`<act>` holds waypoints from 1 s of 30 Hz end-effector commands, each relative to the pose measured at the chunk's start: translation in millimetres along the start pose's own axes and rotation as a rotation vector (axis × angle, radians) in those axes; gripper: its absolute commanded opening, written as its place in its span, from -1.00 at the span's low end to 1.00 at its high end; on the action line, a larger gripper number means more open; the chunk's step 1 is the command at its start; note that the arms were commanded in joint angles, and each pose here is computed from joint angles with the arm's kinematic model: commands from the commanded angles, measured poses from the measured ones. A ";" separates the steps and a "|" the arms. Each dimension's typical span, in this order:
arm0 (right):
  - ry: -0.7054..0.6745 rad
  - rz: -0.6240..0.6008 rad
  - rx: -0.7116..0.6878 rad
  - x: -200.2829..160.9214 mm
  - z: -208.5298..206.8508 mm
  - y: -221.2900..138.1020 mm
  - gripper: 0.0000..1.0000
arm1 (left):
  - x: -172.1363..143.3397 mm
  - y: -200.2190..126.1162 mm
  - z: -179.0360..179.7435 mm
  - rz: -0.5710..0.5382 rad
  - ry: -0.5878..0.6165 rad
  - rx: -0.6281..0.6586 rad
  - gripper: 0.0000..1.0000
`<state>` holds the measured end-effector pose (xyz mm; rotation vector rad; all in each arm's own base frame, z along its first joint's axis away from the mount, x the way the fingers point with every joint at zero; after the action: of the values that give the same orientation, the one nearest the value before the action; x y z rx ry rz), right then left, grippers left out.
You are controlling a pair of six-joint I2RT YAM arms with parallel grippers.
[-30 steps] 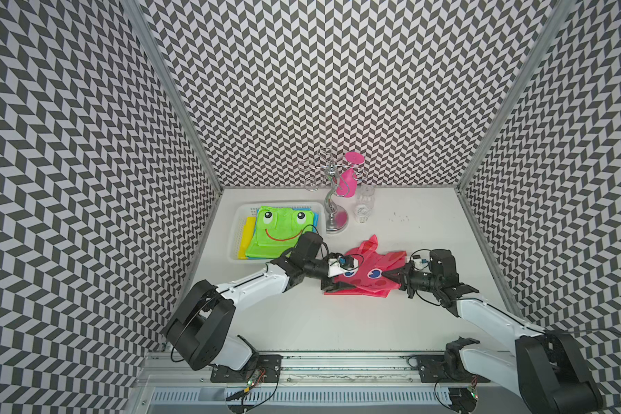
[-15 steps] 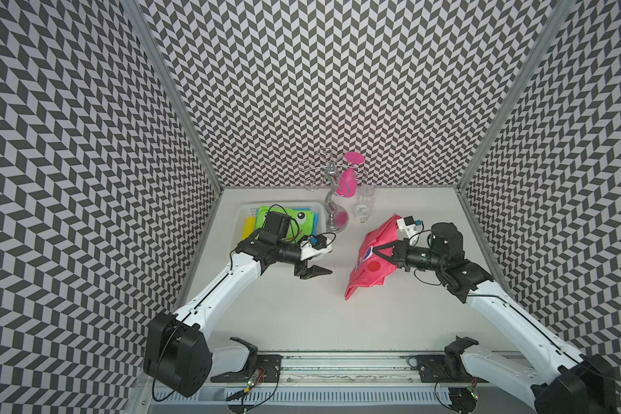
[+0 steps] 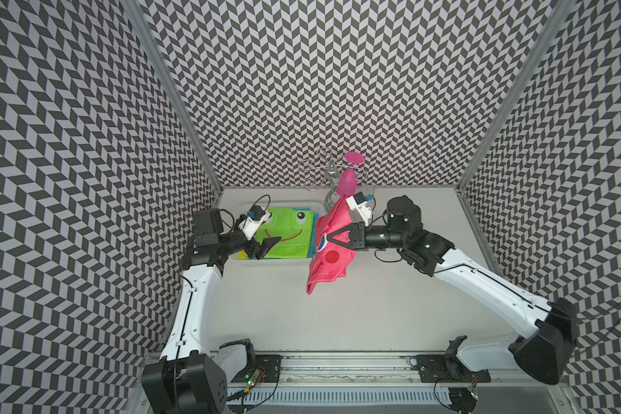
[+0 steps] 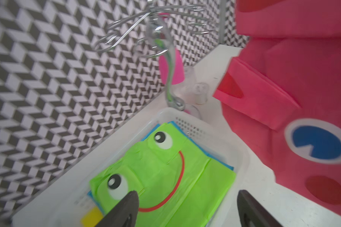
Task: Put the folded raincoat in the basket
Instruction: Place the raincoat in the basket.
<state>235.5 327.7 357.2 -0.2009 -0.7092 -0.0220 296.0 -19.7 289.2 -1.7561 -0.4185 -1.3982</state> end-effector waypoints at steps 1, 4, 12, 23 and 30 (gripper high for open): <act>-0.130 -0.066 0.091 27.2 28.7 27.4 -1.00 | -6.4 -16.1 41.7 -0.041 -0.190 0.135 0.65; -0.167 -0.081 0.119 38.8 39.6 58.3 -1.00 | -17.2 -31.5 71.8 -0.049 -0.338 0.189 0.66; -0.265 -0.141 0.155 63.8 42.3 129.9 -1.00 | -31.3 -64.2 122.3 -0.060 -0.494 0.271 0.67; -0.306 -0.231 0.246 89.5 13.4 195.3 -1.00 | -20.1 -73.8 129.4 -0.105 -0.414 0.324 0.69; -0.336 -0.287 0.345 88.5 -23.2 229.6 -1.00 | -35.8 -67.2 131.4 -0.084 -0.420 0.324 0.69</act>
<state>335.4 552.6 332.8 0.0872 -0.9804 -0.0986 322.5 129.6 276.4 -1.7904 -0.9041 -0.9134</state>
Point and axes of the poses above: each gripper's point midway between its finger pads, its own y axis out along the fingers, its own z axis along the line the jaws close on, x = y × z, the point moved 5 cm from there along -y, back along the fingers, and after that the axes turned 11 degrees about -y, right-handed, at the moved point
